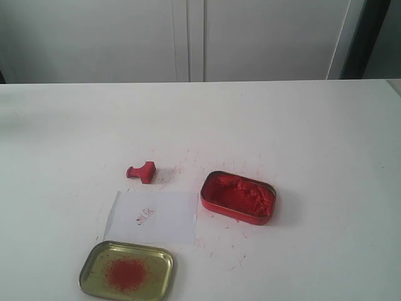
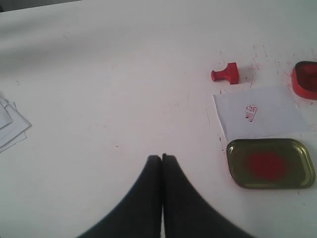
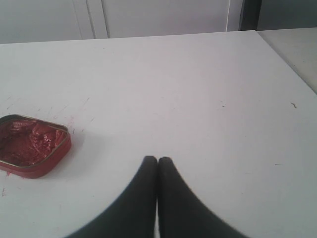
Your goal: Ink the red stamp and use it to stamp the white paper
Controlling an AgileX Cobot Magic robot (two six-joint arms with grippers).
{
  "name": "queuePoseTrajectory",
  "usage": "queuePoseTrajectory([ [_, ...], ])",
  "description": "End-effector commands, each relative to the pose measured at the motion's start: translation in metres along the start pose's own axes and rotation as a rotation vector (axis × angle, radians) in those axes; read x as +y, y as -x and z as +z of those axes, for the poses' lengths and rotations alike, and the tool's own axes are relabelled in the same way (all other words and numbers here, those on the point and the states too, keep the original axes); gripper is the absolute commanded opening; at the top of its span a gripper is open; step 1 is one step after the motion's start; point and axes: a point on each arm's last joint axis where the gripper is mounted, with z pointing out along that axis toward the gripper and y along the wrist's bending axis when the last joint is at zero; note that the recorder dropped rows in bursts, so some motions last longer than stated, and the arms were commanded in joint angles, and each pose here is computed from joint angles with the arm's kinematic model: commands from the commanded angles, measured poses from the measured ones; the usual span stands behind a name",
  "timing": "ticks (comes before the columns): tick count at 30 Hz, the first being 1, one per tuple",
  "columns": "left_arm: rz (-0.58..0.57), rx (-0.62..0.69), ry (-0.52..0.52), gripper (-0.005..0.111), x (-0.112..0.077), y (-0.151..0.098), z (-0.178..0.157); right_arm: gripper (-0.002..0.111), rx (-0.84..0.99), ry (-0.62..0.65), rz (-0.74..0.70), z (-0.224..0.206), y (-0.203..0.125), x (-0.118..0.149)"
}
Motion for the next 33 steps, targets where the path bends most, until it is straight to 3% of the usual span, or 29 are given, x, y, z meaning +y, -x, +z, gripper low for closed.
queuePoseTrajectory([
  [1, -0.007, 0.006, -0.016, 0.0, -0.002, -0.002, 0.0, 0.0, -0.015, 0.0, 0.005, 0.0, 0.0, 0.0],
  [25, -0.007, -0.043, -0.007, 0.0, -0.002, -0.013, 0.001, 0.0, -0.015, 0.0, 0.005, 0.0, 0.0, 0.0],
  [33, -0.016, -0.2, 0.015, 0.0, 0.0, -0.034, 0.03, 0.0, -0.015, 0.0, 0.005, 0.0, 0.0, 0.0],
])
